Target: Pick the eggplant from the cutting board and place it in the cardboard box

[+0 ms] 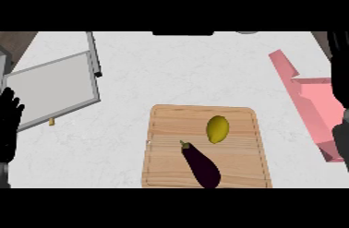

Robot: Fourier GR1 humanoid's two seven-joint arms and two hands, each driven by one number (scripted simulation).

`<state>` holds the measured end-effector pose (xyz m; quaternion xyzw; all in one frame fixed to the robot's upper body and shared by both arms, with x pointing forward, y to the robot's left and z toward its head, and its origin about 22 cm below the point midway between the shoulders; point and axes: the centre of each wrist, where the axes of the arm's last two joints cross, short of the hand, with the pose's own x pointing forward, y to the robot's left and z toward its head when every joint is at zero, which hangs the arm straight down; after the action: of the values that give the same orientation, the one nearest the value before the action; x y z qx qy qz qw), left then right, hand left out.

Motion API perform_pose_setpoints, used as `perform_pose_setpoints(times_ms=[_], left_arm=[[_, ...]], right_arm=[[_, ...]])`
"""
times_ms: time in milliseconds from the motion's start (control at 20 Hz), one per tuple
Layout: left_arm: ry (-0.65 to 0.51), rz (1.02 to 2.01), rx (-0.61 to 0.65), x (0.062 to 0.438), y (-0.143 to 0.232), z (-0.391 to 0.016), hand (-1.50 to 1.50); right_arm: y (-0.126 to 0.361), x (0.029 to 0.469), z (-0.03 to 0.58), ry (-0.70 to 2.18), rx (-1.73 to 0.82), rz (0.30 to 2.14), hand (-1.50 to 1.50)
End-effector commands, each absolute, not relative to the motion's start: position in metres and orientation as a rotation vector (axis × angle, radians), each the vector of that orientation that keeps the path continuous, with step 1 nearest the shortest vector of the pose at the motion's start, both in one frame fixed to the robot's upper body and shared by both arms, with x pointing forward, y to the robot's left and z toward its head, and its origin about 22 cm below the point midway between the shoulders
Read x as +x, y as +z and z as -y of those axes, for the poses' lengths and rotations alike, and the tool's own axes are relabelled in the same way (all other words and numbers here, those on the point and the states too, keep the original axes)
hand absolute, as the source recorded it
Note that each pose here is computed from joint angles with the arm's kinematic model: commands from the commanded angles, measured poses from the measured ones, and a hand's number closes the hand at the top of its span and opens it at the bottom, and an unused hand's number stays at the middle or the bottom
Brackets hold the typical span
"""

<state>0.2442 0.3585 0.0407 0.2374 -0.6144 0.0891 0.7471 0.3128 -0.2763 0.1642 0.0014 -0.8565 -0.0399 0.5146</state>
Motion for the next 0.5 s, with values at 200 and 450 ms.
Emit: perform_pose_setpoints(times_ms=[200, 450], left_arm=[[-0.121, 1.448, 0.611, 0.254, 0.054, -0.355, 0.0], [-0.212, 1.421, 0.581, 0.254, 0.046, -0.349, 0.0]], right_arm=[[0.105, 0.296, 0.192, 0.604, 0.502, 1.631, -1.5], [0.111, 0.279, 0.186, 1.413, 0.341, 1.605, -1.5]])
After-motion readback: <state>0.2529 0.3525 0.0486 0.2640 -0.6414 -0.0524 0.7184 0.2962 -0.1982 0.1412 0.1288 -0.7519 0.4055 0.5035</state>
